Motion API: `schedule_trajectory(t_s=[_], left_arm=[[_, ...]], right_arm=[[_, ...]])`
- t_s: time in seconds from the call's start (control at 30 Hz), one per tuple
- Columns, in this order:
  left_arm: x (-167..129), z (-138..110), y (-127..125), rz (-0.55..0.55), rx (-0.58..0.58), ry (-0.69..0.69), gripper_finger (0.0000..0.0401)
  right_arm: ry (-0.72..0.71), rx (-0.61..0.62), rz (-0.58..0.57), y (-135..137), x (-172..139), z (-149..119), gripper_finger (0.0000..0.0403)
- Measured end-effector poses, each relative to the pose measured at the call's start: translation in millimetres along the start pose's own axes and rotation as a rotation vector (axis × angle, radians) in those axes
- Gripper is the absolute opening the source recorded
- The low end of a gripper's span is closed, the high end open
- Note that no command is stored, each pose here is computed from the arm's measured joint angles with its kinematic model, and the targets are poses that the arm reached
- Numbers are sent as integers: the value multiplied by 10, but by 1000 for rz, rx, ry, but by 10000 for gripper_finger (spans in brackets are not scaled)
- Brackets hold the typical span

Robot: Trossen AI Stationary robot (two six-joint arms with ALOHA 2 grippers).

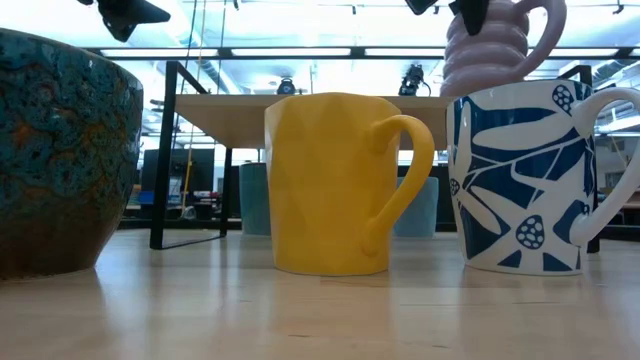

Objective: Place coffee mugs
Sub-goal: Put the purple cup on the shelf

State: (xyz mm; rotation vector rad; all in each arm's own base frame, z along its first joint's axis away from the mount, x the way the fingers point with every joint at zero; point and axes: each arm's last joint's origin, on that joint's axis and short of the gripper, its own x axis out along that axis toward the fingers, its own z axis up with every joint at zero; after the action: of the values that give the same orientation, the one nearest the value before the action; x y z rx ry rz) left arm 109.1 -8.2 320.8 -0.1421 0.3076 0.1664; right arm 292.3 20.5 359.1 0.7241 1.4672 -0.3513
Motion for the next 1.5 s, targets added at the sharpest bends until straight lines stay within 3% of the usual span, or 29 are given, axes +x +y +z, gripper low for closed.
schedule_trajectory(t_s=[0.43,0.83,1.03,1.23,1.5], left_arm=[[12,0,-3,1,18,4,196],[12,0,-3,1,22,4,196],[15,17,-6,3,38,-14,196],[102,8,23,73,49,14,196],[131,16,39,87,36,16,196]], right_arm=[[34,-15,-4,40,95,58,57],[-26,-32,6,44,-43,63,173],[-188,-91,-8,69,-327,64,215],[-355,-113,-27,-33,-591,169,218],[-341,-145,-42,-167,-642,227,208]])
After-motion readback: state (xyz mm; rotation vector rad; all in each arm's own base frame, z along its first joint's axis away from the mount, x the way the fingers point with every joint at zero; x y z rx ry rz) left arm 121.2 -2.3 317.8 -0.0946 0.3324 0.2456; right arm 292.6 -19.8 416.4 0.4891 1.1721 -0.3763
